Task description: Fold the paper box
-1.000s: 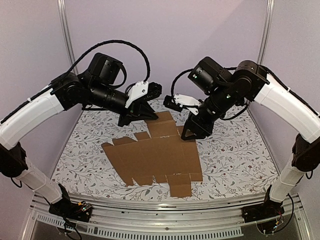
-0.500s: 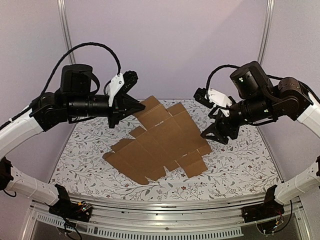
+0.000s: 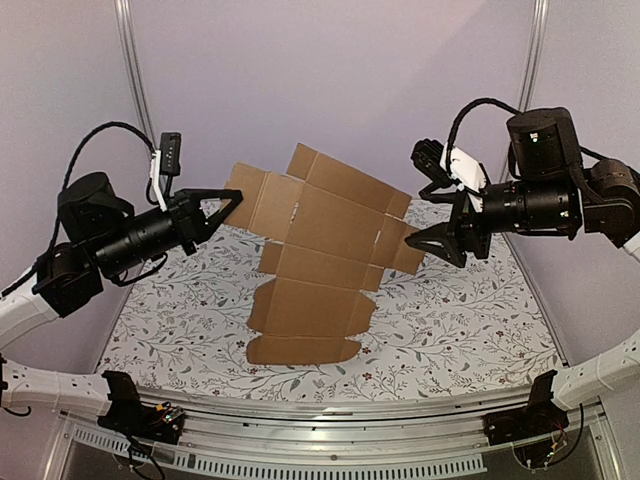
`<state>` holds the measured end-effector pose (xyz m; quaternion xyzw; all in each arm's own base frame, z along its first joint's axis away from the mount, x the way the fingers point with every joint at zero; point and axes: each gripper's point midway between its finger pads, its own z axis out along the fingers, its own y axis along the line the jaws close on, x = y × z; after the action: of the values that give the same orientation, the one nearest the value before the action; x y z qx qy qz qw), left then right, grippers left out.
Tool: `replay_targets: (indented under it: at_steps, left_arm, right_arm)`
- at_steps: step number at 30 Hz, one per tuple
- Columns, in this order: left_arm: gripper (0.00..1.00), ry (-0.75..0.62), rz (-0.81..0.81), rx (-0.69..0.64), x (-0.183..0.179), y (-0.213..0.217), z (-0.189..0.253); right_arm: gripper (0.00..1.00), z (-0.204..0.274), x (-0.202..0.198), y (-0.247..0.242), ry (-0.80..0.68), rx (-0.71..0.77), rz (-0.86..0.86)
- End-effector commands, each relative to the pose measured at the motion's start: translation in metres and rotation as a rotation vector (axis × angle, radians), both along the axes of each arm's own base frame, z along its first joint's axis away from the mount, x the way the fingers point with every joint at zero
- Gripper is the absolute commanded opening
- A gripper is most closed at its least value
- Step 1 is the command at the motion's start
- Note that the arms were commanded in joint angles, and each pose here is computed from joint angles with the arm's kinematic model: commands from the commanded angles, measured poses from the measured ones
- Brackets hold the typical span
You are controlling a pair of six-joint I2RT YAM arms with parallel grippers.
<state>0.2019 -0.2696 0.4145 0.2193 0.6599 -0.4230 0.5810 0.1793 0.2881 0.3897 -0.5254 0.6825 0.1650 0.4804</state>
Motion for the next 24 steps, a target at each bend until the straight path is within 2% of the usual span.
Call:
replay_targets:
  at_steps: [1, 6, 15, 19, 24]
  left_arm:
    - [0.0, 0.214, 0.092, -0.289, 0.011, 0.017, -0.015]
    - [0.0, 0.259, 0.138, -0.228, 0.014, 0.021, -0.064]
    - [0.0, 0.192, 0.117, 0.08, 0.013, 0.011, -0.123]
    - [0.0, 0.217, 0.14, 0.252, 0.015, 0.015, -0.151]
    - [0.0, 0.222, 0.184, 0.356, 0.016, 0.028, -0.166]
  right_arm:
    - [0.8, 0.008, 0.005, 0.007, -0.053, 0.001, 0.009]
    - [0.8, -0.017, 0.013, 0.015, -0.023, -0.06, -0.004]
    - [0.81, -0.077, 0.025, 0.043, 0.034, -0.201, 0.036]
    - [0.81, -0.099, 0.036, 0.061, 0.029, -0.262, 0.072]
    - [0.82, -0.111, 0.038, 0.083, 0.03, -0.27, 0.198]
